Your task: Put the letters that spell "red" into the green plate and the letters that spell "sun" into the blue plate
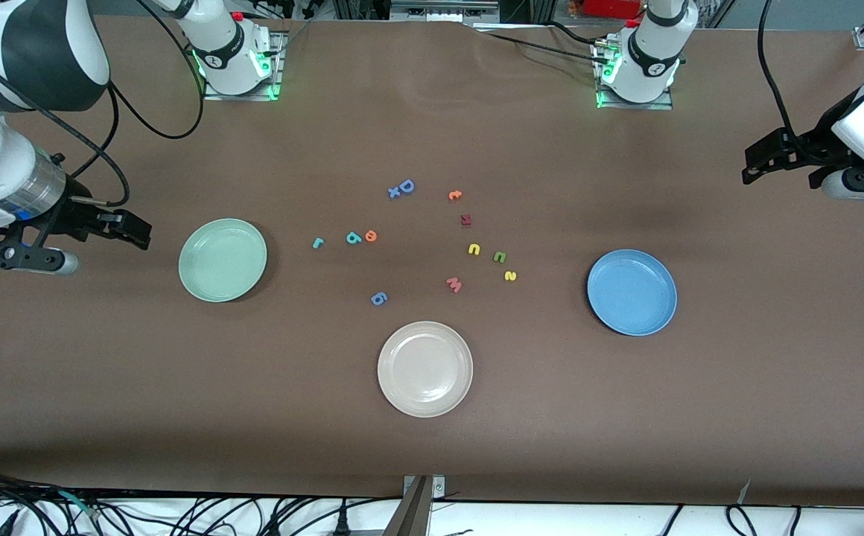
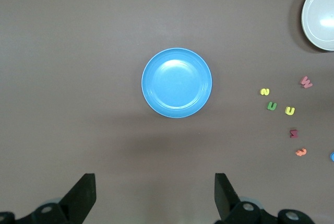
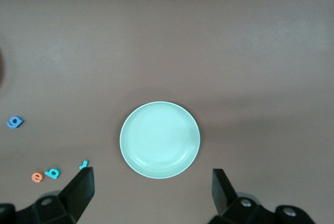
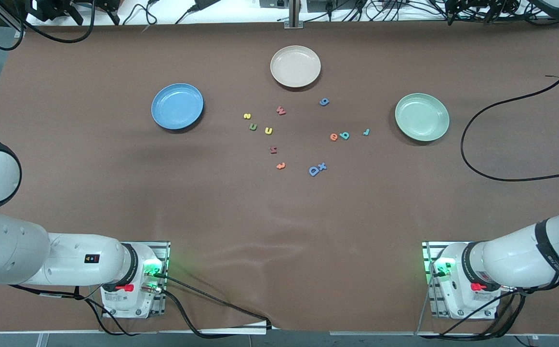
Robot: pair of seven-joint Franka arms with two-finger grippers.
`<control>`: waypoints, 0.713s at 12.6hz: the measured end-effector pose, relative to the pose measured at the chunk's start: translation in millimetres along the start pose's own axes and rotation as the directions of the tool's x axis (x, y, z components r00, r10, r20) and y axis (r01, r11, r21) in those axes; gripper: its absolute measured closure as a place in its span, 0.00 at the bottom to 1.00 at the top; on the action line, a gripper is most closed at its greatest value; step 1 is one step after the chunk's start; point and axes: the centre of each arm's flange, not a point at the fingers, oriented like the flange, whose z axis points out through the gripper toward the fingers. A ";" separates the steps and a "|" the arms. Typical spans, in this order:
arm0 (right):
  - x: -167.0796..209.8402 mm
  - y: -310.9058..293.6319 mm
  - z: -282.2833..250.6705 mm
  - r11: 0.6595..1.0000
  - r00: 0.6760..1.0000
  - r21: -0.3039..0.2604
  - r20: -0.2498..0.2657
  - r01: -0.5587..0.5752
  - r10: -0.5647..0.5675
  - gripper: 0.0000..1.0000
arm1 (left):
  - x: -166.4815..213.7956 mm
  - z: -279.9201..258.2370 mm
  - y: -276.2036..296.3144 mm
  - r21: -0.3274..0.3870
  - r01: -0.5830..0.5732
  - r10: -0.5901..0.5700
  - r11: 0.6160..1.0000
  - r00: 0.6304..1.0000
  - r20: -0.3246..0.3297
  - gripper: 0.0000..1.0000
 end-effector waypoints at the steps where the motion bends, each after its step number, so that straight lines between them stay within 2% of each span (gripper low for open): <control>1: 0.5 0.1 0.3 1.000 1.000 -0.001 -0.002 0.000 0.000 0.00 | 0.0 0.0 0.0 0.000 0.000 0.000 1.000 1.000 0.000 0.00; 9: -0.5 -0.4 1.7 1.000 1.000 0.003 0.002 -0.001 0.001 0.00 | 0.0 -0.1 -0.1 0.000 0.000 0.000 1.000 1.000 -0.001 0.00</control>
